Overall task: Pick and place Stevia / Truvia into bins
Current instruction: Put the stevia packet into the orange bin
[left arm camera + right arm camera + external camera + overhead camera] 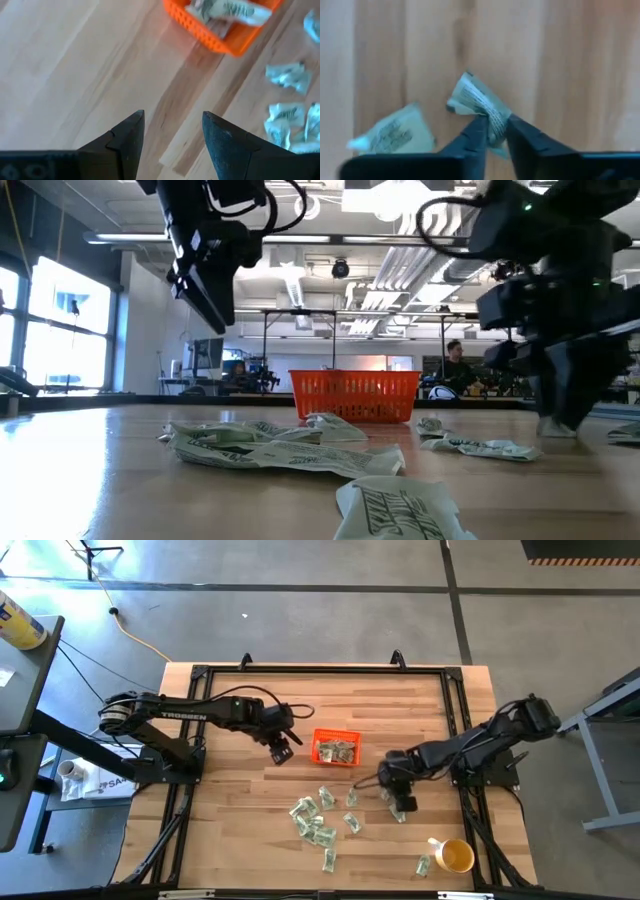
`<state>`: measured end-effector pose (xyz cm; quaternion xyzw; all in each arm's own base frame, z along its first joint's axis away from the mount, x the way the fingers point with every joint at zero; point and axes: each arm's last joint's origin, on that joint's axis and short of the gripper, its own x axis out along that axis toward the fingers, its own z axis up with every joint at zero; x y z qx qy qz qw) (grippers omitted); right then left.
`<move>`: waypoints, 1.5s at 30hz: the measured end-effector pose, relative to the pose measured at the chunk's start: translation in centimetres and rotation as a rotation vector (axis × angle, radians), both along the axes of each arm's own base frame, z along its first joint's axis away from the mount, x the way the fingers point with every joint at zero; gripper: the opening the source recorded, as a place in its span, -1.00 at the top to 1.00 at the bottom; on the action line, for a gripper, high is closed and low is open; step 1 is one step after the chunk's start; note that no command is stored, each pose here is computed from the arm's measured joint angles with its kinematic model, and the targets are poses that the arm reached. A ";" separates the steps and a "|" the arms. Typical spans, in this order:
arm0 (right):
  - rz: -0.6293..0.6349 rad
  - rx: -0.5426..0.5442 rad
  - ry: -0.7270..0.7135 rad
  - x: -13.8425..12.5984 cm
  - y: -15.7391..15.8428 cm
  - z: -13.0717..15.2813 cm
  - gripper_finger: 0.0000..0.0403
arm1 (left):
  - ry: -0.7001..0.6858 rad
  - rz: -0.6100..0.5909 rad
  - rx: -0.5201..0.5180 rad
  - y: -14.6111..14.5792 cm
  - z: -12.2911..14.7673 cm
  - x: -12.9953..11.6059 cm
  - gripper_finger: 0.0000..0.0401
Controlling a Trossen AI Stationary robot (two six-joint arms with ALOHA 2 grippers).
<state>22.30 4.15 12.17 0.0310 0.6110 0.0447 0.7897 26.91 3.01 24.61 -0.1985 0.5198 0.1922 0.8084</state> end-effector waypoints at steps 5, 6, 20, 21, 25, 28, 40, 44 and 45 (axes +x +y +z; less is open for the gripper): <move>-0.177 -0.030 -0.074 1.4 -1.8 2.2 0.93 | 0.054 -0.053 0.033 -1.7 -0.2 -0.3 -0.16; -0.213 -0.037 -0.115 1.9 -2.1 3.2 0.91 | 0.058 -0.059 0.048 -2.1 -0.2 -0.3 -0.16; -0.444 -0.024 -0.304 9.7 -8.9 8.3 0.78 | -0.030 0.005 -0.099 -6.4 -5.8 -2.5 -0.16; -0.449 -0.027 -0.299 10.3 -9.3 8.1 0.75 | -0.052 -0.004 -0.126 -6.7 -6.2 -2.5 -0.16; -0.440 -0.050 -0.224 11.9 -9.6 6.7 0.61 | -0.142 -0.035 -0.183 -7.8 -7.1 -2.4 -0.16; -0.393 -0.056 -0.234 12.4 -9.4 7.5 0.43 | -0.175 -0.048 -0.192 -8.4 -7.8 -2.4 -0.16; -0.243 -0.183 -0.119 8.0 -7.4 9.2 -0.35 | -0.292 -0.309 -0.118 -11.6 -10.8 -0.8 -0.16; -0.313 -0.202 -0.129 5.0 -7.2 8.9 -0.37 | -0.301 -0.239 -0.118 -12.1 -10.9 0.5 -0.16; -0.329 -0.210 -0.126 4.3 -7.1 8.6 -0.37 | -0.308 -0.230 -0.106 -12.2 -10.8 0.9 -0.16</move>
